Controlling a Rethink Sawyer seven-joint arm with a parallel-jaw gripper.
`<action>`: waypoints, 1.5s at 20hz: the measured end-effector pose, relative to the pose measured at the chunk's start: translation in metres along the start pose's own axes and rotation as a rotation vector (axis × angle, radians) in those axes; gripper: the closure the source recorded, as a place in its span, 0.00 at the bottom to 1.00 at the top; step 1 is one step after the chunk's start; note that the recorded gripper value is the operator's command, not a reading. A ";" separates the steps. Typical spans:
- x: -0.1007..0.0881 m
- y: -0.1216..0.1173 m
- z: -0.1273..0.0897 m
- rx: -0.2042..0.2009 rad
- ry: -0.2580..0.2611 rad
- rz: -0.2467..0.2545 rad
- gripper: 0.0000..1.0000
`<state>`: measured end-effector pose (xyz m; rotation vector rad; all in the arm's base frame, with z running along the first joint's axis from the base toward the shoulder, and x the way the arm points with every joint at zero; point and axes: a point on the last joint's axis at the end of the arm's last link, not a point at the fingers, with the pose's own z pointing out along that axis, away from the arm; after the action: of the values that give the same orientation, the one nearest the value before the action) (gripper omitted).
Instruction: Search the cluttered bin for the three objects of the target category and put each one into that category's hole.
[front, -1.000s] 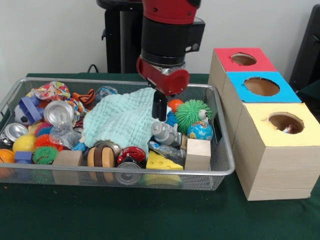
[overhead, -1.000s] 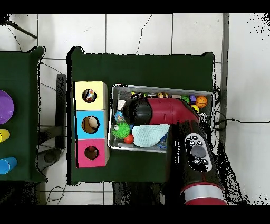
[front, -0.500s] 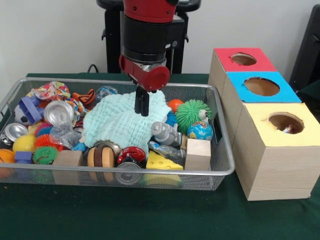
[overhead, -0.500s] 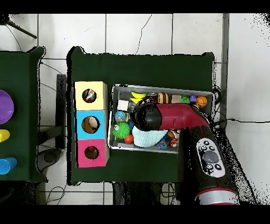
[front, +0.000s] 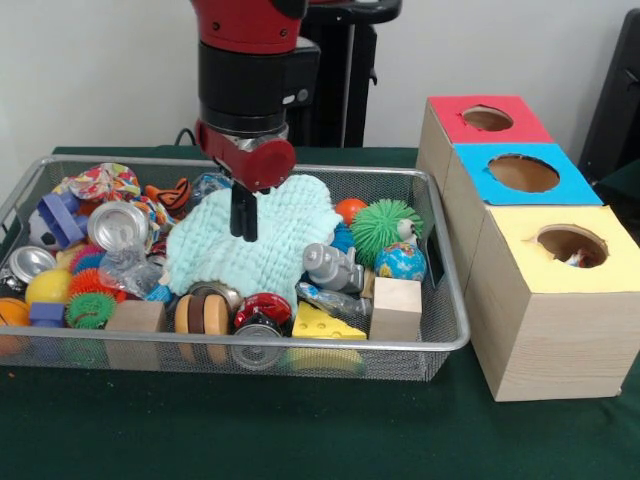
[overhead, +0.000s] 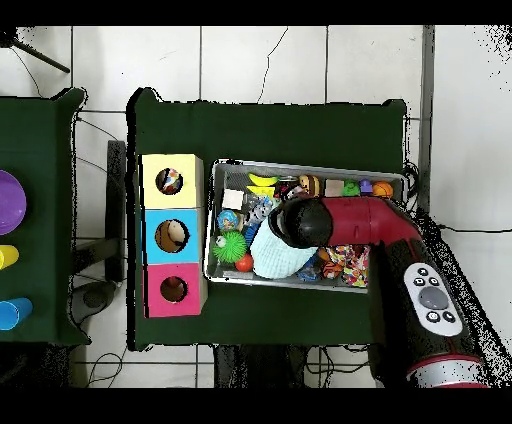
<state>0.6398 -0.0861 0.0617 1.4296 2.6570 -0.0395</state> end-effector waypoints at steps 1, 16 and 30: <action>-0.004 -0.003 0.001 -0.001 -0.002 -0.006 1.00; -0.067 -0.055 0.009 -0.028 -0.026 -0.149 1.00; -0.083 -0.046 0.027 -0.072 -0.019 -0.258 1.00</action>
<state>0.6497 -0.1825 0.0435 1.0533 2.7780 0.0187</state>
